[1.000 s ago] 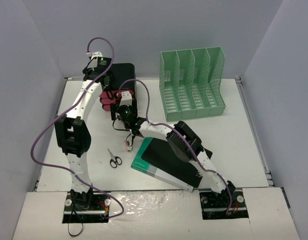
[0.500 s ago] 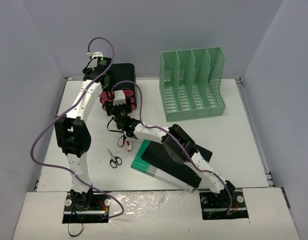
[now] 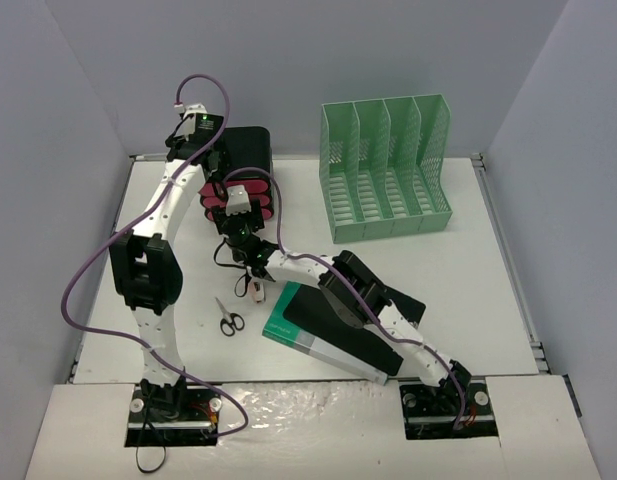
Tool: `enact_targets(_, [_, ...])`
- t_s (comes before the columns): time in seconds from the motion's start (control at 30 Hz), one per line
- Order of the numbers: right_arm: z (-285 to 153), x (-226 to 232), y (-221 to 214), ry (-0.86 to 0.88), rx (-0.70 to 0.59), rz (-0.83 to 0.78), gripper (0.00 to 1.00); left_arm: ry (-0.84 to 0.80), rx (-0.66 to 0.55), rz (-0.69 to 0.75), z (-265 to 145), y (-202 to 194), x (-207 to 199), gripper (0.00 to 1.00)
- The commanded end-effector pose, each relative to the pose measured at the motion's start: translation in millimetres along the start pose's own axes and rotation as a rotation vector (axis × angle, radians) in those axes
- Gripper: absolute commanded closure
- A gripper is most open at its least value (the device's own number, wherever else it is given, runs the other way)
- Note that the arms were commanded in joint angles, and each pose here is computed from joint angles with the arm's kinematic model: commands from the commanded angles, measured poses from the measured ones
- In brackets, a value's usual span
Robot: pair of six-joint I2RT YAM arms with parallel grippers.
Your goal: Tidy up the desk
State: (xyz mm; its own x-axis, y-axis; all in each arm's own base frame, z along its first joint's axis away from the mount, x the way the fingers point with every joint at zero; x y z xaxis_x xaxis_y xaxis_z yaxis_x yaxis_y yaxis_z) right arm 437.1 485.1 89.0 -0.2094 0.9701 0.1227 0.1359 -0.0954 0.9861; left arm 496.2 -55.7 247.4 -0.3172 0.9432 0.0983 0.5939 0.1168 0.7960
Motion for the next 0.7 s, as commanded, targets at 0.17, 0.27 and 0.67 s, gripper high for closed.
enact_targets(0.17, [15, 3, 56, -0.035, -0.150, 0.099, 0.36, -0.003, 0.021, 0.050, -19, 1, 7, 0.31])
enact_targets(0.27, [19, 2, 55, -0.037, -0.153, 0.093, 0.39, 0.000, 0.019, 0.054, -20, 2, 8, 0.31])
enact_targets(0.67, [17, -1, 60, -0.045, -0.139, 0.075, 0.86, 0.006, 0.022, 0.062, -18, 1, 8, 0.31])
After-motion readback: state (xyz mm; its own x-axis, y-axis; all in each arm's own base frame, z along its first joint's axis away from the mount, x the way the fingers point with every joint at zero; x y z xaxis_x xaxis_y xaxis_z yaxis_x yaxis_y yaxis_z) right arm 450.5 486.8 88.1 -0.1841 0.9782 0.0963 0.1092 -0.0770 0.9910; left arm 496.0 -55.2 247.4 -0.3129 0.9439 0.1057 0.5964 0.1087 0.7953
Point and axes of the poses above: each gripper's point midway between its finger pads, its own z axis out along the fingers, its own x axis along the line the jaws close on, y = z × x, the point moved 5 cm from there along -z, back along the fingers, and after that the axes turned 7 degrees about z, right-handed, at the moved point
